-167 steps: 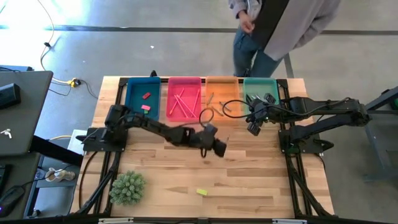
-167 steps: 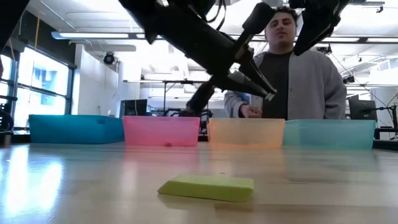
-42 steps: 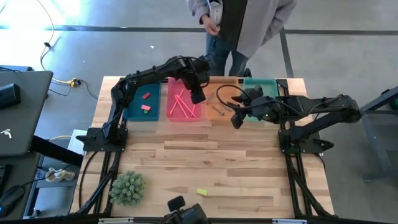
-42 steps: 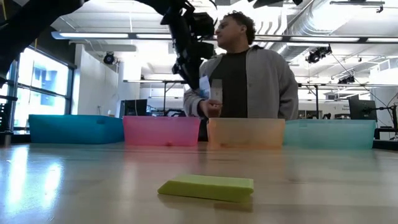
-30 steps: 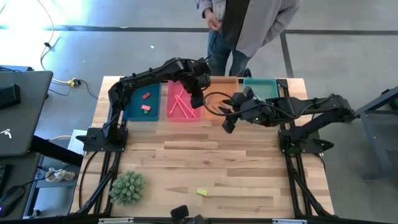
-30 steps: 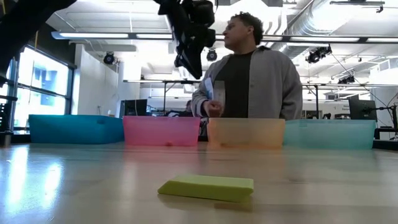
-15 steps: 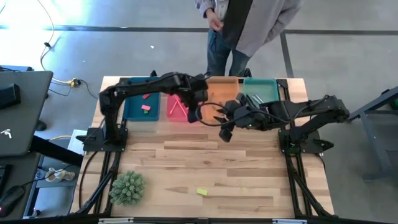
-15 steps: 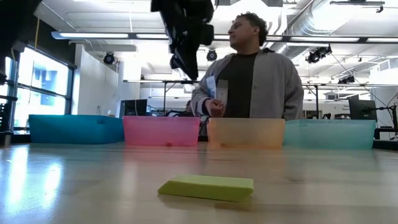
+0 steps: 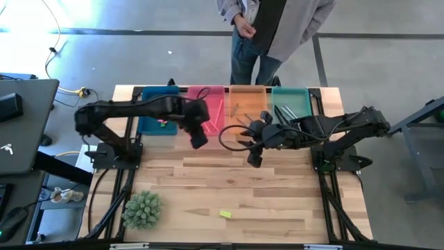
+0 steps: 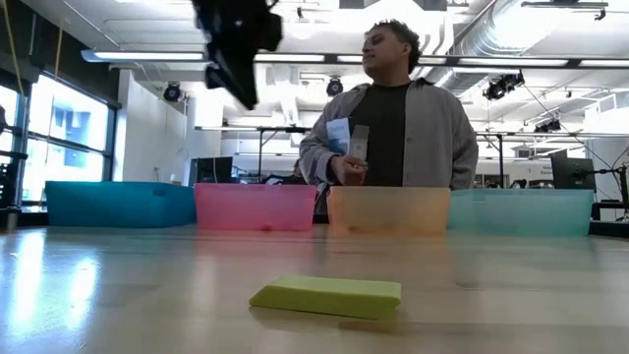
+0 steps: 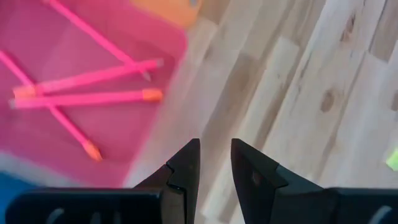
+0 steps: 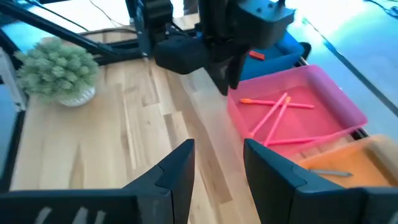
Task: Sort crayons/erasers/pens/pencils in bins
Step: Put the light green eraser into the blue bin
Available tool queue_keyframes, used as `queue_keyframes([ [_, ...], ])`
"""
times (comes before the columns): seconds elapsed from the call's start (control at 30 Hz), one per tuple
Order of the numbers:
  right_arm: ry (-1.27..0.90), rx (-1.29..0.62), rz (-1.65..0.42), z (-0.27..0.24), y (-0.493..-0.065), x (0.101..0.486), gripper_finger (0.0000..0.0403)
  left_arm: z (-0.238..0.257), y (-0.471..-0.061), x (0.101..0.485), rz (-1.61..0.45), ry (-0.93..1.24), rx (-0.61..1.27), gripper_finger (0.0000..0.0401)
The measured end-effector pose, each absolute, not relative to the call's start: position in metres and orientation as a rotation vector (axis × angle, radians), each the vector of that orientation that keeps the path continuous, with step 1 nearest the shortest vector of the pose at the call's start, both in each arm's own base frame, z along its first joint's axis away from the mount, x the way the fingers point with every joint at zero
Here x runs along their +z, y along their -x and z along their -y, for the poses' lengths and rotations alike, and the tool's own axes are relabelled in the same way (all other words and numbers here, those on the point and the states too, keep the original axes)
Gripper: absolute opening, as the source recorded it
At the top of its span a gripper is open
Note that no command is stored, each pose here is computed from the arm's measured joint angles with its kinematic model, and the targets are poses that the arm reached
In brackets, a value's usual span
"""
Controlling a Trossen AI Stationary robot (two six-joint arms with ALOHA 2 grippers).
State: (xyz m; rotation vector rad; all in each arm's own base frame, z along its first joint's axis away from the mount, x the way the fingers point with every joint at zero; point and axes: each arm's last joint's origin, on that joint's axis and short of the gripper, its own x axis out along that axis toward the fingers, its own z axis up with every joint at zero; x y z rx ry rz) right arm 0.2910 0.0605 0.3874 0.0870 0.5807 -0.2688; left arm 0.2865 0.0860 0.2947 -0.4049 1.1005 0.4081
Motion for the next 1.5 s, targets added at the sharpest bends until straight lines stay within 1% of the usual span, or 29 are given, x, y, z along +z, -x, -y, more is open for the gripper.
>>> queue_keyframes([
  [0.3,-0.066,-0.203,-0.661,-0.070,-0.320,0.382,0.0128,-0.039,-0.253,0.284,-1.086,0.453,0.443,0.0078],
  [0.5,-0.084,-0.186,-0.801,-0.084,-0.340,0.374,0.0128,-0.022,-0.242,0.282,-1.101,0.456,0.469,0.0078],
  [0.73,-0.093,-0.162,-0.940,-0.113,-0.359,0.352,0.0128,-0.008,-0.228,0.283,-1.183,0.408,0.524,0.0078],
  [0.93,-0.110,-0.137,-0.992,-0.137,-0.365,0.332,0.0128,-0.003,-0.212,0.283,-1.282,0.300,0.607,0.0078],
  [1.1,-0.145,-0.147,-1.011,-0.150,-0.367,0.323,0.0128,-0.004,-0.201,0.283,-1.360,0.258,0.682,0.0078],
  [1.23,-0.188,-0.165,-1.025,-0.152,-0.369,0.317,0.0128,-0.003,-0.196,0.287,-1.339,0.257,0.676,0.0078],
  [1.37,-0.257,-0.193,-1.038,-0.154,-0.372,0.312,0.0129,0.001,-0.189,0.294,-1.261,0.282,0.647,0.0074],
  [1.5,-0.315,-0.223,-1.032,-0.155,-0.374,0.309,0.0137,0.007,-0.173,0.286,-1.179,0.344,0.590,0.0059],
])
